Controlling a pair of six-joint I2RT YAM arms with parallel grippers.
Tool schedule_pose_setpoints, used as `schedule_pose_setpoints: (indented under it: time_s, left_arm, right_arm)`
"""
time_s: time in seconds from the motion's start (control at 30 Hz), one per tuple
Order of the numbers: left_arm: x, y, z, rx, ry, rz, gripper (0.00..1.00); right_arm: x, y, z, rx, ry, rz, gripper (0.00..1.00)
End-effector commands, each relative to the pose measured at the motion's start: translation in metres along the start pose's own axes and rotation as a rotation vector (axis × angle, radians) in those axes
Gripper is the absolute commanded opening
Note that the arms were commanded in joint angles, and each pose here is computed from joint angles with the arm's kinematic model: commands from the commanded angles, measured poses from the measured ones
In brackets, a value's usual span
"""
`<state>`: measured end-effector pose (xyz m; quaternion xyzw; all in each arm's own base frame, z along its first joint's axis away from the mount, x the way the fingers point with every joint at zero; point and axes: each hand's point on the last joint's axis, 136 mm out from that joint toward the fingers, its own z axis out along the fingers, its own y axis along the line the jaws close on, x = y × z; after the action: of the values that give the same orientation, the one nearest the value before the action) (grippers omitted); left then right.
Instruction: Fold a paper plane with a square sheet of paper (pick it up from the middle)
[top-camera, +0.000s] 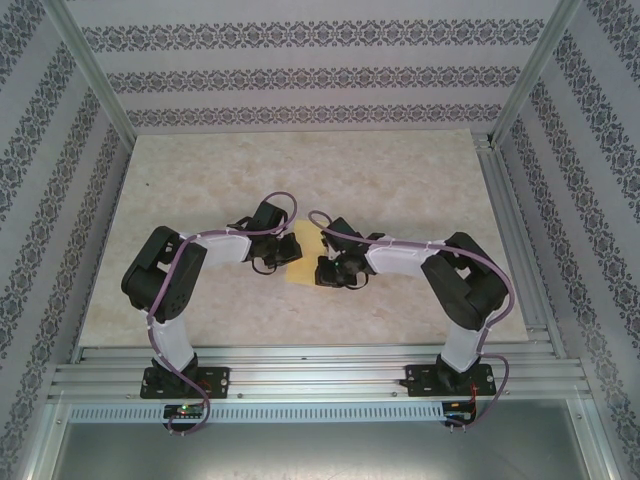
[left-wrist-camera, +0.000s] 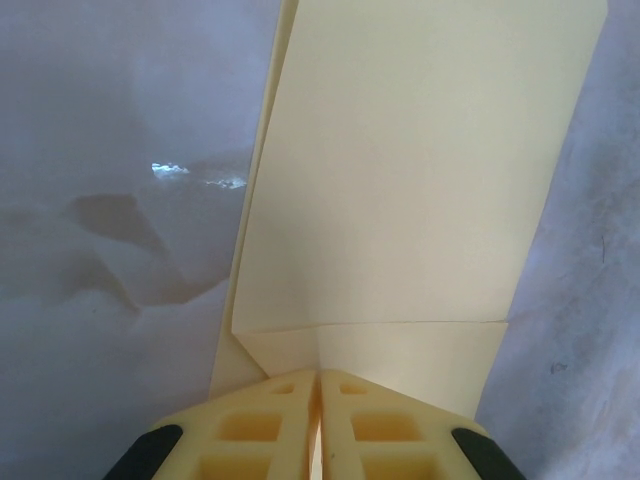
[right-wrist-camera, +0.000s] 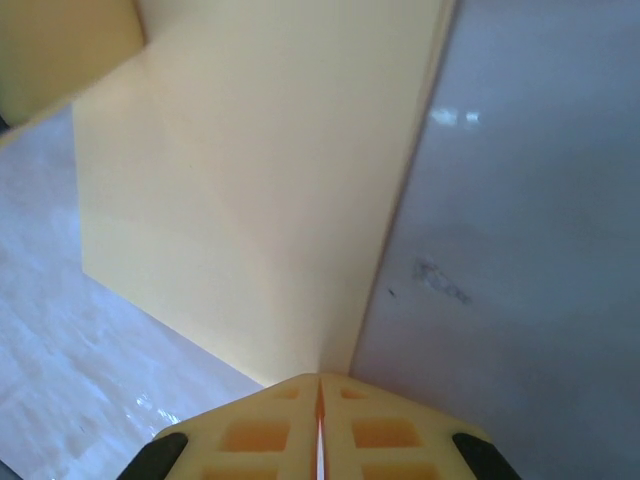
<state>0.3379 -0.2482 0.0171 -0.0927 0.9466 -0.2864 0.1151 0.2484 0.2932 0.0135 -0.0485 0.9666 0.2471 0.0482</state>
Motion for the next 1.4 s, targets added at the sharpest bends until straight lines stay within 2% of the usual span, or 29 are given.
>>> schedule_pose_setpoints:
  time_s: [0.0, 0.23, 0.33, 0.47, 0.67, 0.87, 1.1, 1.37]
  left_arm:
    - [0.01, 0.03, 0.007, -0.119, 0.029, -0.035, 0.13]
    - [0.004, -0.005, -0.006, 0.006, 0.026, 0.012, 0.19]
    - [0.0, -0.02, -0.016, 0.053, 0.012, 0.031, 0.23]
    - [-0.002, -0.029, -0.027, 0.071, 0.002, 0.035, 0.27]
    - [0.0, -0.025, -0.03, 0.06, -0.001, 0.031, 0.29]
    - [0.002, -0.016, -0.028, 0.022, -0.002, 0.023, 0.29]
    - [0.006, -0.008, -0.024, -0.001, 0.008, 0.011, 0.36]
    - [0.008, -0.01, -0.018, 0.017, 0.026, 0.012, 0.35]
  right_arm:
    - [0.019, -0.004, -0.015, 0.02, 0.04, -0.017, 0.1]
    - [-0.054, 0.001, -0.054, -0.065, -0.228, 0.05, 0.14]
    - [-0.076, 0.009, -0.054, -0.078, -0.261, 0.043, 0.15]
    - [-0.094, 0.018, -0.038, -0.084, -0.235, 0.031, 0.15]
    - [-0.099, 0.023, -0.023, -0.097, -0.2, 0.027, 0.15]
    - [-0.098, 0.008, -0.016, -0.049, -0.193, 0.053, 0.15]
    - [-0.097, -0.003, -0.015, 0.004, -0.185, 0.053, 0.17]
    - [-0.106, 0.029, -0.048, -0.131, -0.284, -0.012, 0.2]
